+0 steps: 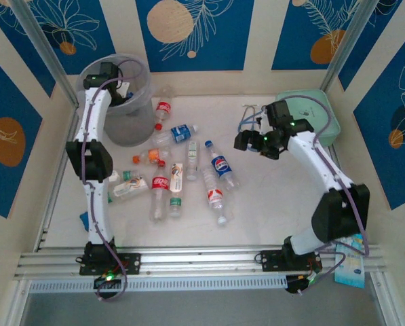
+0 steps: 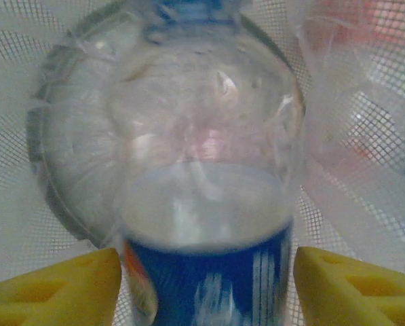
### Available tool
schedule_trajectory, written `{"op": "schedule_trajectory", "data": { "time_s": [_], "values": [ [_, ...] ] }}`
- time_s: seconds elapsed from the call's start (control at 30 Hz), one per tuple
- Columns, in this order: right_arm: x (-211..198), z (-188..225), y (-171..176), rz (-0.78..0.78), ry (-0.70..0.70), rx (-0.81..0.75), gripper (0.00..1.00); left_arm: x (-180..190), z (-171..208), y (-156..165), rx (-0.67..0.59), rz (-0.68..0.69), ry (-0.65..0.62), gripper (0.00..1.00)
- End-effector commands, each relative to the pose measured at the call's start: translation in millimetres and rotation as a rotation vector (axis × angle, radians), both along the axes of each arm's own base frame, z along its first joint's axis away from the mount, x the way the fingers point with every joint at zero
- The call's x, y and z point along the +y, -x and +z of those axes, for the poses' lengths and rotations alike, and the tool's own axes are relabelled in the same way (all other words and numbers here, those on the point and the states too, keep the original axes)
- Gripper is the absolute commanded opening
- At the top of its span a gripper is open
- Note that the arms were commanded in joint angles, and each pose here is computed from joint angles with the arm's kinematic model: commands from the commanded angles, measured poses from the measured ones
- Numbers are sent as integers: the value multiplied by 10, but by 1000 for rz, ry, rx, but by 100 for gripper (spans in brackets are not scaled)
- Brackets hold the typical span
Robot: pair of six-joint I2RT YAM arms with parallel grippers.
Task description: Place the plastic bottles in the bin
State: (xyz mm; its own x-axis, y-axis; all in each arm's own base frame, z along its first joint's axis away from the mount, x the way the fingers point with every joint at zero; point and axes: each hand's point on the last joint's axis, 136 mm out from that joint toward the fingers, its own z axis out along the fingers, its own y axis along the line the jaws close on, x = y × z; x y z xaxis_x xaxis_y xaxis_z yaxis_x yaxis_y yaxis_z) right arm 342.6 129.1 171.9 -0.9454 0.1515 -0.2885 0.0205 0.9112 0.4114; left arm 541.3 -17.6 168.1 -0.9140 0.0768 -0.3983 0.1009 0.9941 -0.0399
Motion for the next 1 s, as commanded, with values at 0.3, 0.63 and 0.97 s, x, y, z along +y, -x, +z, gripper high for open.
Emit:
{"op": "schedule_trajectory", "data": {
  "time_s": [0.3,0.63,0.97],
  "values": [
    [458,-571,337,259,87,179,92,62,1344,140,-303,19,21,100],
    [490,-977,606,291,159,258,89,80,2408,707,-532,69,28,100],
    [473,-1241,539,276,130,290,85,-553,2275,1523,-585,2,318,100]
  ]
}}
